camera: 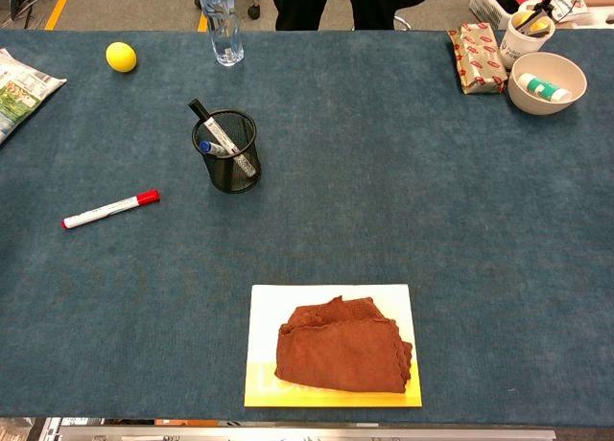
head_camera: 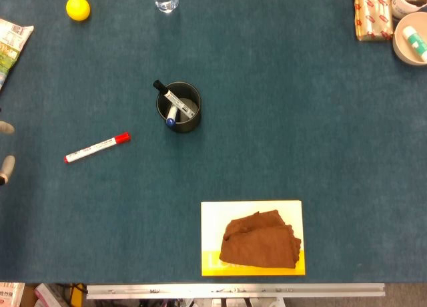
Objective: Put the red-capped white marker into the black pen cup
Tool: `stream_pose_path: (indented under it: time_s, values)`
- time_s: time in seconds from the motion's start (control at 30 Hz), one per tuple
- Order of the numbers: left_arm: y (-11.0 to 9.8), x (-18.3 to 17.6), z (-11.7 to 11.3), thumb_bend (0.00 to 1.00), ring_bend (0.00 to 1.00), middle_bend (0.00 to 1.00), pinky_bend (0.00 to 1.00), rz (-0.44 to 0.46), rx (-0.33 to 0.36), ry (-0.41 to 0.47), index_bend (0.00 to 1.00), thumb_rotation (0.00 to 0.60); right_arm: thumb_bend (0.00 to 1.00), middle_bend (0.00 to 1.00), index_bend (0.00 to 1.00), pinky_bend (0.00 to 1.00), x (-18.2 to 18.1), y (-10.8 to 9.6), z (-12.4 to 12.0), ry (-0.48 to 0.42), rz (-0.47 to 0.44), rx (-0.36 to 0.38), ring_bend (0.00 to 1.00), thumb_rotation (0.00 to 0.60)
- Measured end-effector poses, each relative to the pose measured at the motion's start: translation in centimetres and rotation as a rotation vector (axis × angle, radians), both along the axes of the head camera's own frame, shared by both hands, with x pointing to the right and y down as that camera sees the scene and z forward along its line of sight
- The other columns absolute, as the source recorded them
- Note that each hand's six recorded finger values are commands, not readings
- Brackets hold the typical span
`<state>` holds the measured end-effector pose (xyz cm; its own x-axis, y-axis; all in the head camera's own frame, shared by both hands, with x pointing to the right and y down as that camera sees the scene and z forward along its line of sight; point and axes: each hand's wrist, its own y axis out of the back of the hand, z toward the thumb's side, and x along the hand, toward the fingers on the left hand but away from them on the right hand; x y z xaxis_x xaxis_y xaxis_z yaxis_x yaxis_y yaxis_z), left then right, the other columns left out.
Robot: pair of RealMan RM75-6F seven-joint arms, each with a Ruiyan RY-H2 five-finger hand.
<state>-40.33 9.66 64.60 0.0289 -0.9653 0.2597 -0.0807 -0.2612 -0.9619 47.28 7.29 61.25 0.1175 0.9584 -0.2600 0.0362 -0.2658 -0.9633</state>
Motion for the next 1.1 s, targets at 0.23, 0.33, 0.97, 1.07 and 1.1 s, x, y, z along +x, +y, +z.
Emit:
stream_pose_path:
  time_s: [0.23, 0.33, 0.97, 1.07, 1.1]
  values:
    - [0.1, 0.3, -0.1, 0.31, 0.19, 0.21, 0.43, 0.007, -0.001, 0.003, 0.36, 0.600, 0.00, 0.16, 0.19, 0.18, -0.2, 0.2, -0.1, -0.017, -0.008, 0.003, 0.07, 0.600]
    - [0.3, 0.3, 0.2, 0.31, 0.19, 0.20, 0.43, 0.019, -0.023, 0.002, 0.36, 0.600, 0.00, 0.16, 0.19, 0.20, -0.1, 0.0, -0.1, -0.020, -0.009, 0.007, 0.08, 0.600]
    - [1.1, 1.4, 0.9, 0.31, 0.16, 0.17, 0.34, 0.016, -0.105, 0.099, 0.38, 0.600, 0.00, 0.18, 0.21, 0.20, -0.2, 0.3, -0.5, -0.025, -0.002, 0.012, 0.09, 0.600]
    - [1.4, 2.1, 0.8, 0.30, 0.11, 0.14, 0.29, -0.016, -0.135, 0.192, 0.38, 0.600, 0.00, 0.18, 0.21, 0.20, -0.2, 0.2, -0.4, -0.025, 0.000, 0.012, 0.09, 0.600]
    - [1.5, 2.4, 0.7, 0.29, 0.10, 0.13, 0.28, -0.029, -0.151, 0.233, 0.38, 0.600, 0.00, 0.18, 0.21, 0.20, -0.2, 0.2, -0.4, -0.025, 0.000, 0.011, 0.09, 0.600]
